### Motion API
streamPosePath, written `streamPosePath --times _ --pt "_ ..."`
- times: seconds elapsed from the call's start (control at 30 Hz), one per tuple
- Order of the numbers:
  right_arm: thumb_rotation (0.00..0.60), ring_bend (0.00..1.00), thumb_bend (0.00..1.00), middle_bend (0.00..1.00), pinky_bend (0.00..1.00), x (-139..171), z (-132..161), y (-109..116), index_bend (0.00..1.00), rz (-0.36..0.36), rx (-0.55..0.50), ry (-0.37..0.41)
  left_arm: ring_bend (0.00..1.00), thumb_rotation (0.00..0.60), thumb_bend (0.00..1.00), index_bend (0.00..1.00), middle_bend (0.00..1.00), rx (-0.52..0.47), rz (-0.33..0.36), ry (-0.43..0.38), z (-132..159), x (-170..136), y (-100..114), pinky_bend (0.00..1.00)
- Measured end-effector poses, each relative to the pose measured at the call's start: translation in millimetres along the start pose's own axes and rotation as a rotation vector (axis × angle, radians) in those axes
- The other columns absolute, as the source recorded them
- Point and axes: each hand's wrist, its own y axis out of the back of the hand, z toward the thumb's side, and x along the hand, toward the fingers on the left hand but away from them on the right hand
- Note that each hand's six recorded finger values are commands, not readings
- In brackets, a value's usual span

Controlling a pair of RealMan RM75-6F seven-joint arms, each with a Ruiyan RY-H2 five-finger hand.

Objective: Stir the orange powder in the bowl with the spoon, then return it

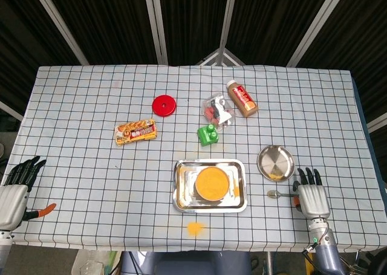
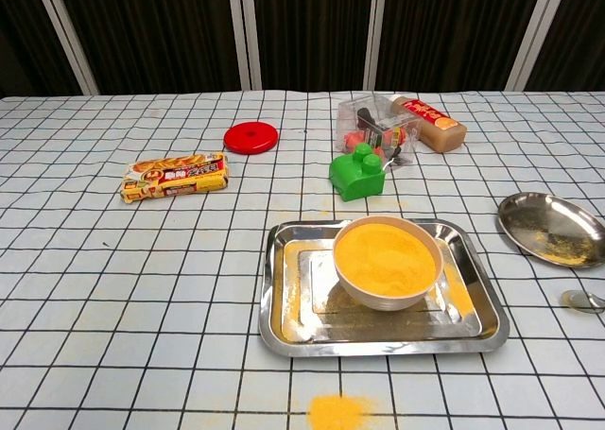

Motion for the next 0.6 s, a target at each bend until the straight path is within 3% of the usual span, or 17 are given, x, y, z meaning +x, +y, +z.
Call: streamPosePath --times 0.6 --pt "0.6 0.0 0.44 0.13 0.0 -0.3 -3.6 -2.4 0.5 0.003 0.01 -0.018 0.0 0.6 0.0 0.0 0.0 -0.001 -0.003 0.003 -0.3 0.3 -0.4 0.0"
